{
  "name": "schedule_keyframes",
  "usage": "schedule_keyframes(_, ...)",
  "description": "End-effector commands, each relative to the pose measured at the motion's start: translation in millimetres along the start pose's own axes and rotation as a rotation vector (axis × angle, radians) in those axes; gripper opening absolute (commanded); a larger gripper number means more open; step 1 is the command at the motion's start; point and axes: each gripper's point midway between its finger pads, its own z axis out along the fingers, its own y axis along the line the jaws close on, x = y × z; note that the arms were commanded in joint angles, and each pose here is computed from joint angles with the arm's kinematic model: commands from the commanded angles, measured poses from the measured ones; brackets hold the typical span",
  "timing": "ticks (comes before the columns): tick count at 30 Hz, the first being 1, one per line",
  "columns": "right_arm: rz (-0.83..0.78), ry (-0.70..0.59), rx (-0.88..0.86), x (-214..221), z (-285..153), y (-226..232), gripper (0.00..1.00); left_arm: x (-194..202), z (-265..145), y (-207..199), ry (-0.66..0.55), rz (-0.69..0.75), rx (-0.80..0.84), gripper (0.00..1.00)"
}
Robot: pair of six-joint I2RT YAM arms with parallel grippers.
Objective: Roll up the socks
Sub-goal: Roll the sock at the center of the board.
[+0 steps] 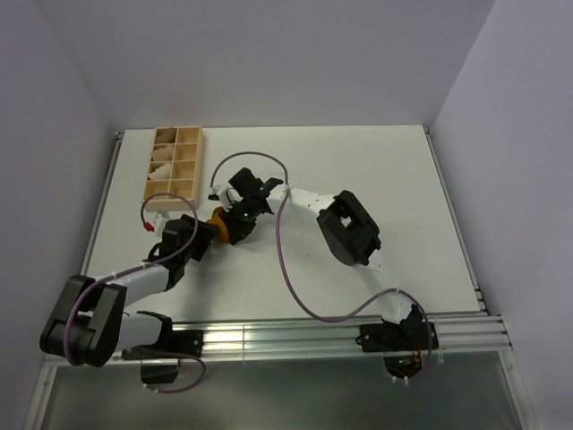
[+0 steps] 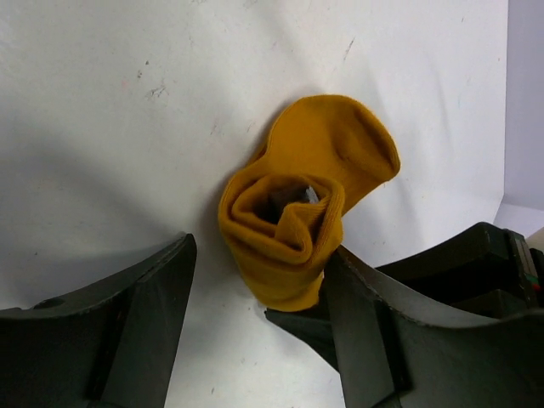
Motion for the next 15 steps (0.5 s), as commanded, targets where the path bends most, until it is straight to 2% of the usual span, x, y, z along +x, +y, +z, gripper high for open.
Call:
schedule_keyframes(1, 0.131, 0.186, -0.064, 57, 8, 7, 0.0, -1, 6, 3, 0.001, 0.038, -0.016, 0.68)
schedule_keyframes(4, 0.135, 0.182, -0.072, 53, 7, 8, 0.0, 3, 10, 6, 0.021, 0.04, -0.026, 0.62)
schedule_keyframes(11, 0.128, 0.153, -0.069, 43, 5, 7, 0.0, 16, 15, 21, 0.073, 0.037, -0.065, 0.56)
schedule_keyframes(15, 0.12, 0.121, -0.058, 33, 3, 7, 0.0, 18, 14, 31, 0.074, 0.032, -0.099, 0.43)
